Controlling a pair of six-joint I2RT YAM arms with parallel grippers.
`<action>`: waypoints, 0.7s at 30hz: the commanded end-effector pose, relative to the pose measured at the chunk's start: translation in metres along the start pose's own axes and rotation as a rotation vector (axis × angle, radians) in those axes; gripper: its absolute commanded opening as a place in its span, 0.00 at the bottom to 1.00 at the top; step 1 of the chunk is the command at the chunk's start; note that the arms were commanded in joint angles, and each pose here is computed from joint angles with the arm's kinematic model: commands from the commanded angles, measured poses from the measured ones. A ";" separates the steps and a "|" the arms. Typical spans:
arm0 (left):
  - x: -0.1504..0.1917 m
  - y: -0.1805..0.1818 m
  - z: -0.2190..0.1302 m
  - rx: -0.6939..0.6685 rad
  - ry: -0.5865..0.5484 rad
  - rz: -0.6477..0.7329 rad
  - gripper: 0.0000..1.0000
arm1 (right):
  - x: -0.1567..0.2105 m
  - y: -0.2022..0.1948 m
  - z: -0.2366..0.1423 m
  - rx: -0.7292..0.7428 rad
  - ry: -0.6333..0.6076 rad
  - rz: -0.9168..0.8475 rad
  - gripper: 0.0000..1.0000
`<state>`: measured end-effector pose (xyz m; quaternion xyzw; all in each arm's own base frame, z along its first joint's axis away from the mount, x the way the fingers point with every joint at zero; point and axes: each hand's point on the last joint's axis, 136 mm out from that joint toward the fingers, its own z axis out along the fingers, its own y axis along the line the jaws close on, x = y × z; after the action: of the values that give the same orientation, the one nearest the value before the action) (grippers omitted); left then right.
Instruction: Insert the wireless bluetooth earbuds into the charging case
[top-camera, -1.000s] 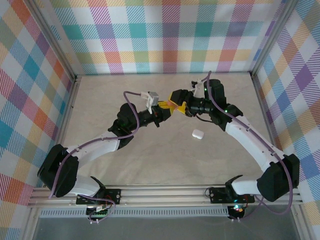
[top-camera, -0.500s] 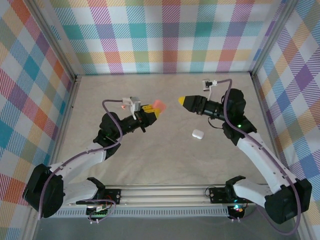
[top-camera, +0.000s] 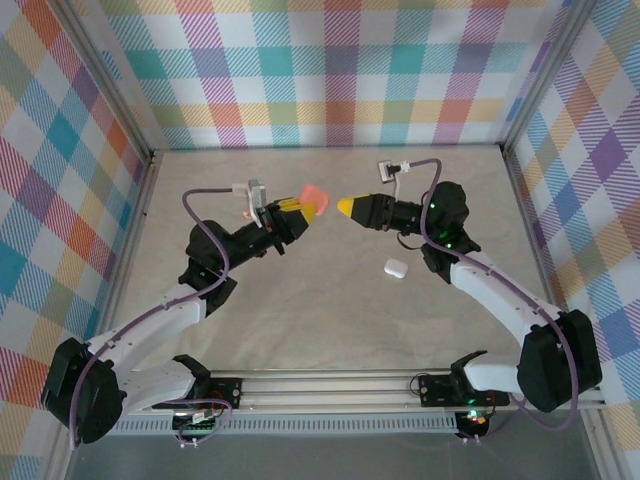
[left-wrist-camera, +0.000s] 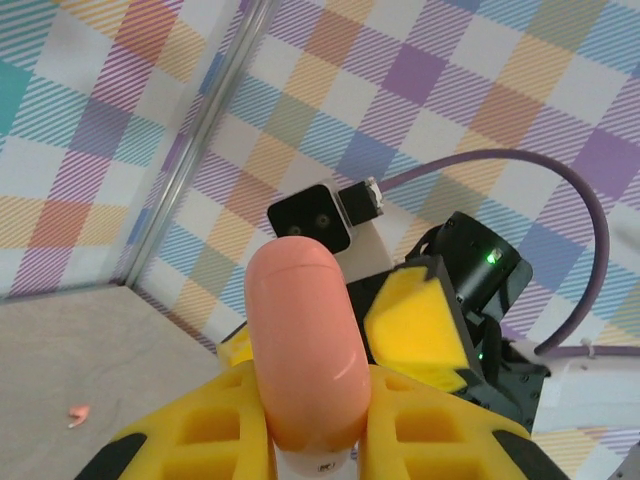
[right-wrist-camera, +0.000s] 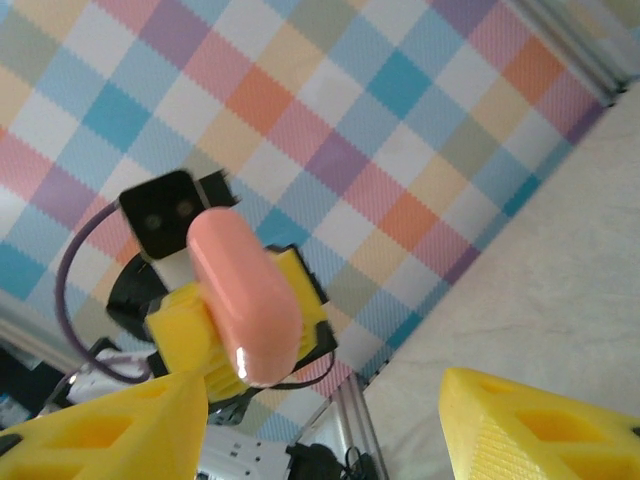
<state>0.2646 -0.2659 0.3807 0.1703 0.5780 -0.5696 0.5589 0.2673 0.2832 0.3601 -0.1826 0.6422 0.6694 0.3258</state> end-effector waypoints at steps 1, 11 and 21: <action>-0.026 -0.014 0.006 0.051 -0.054 -0.015 0.01 | -0.007 0.029 0.006 -0.086 0.011 -0.101 0.63; -0.029 -0.018 0.016 0.115 -0.055 -0.096 0.01 | -0.020 0.033 0.014 -0.104 -0.023 -0.115 0.58; -0.034 -0.023 0.014 0.123 -0.070 -0.112 0.01 | -0.019 0.032 0.027 -0.152 0.014 -0.102 0.42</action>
<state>0.2729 -0.2772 0.3900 0.1374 0.5734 -0.6266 0.5096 0.2743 0.3049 0.3785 -0.2125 0.6127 0.6876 0.3264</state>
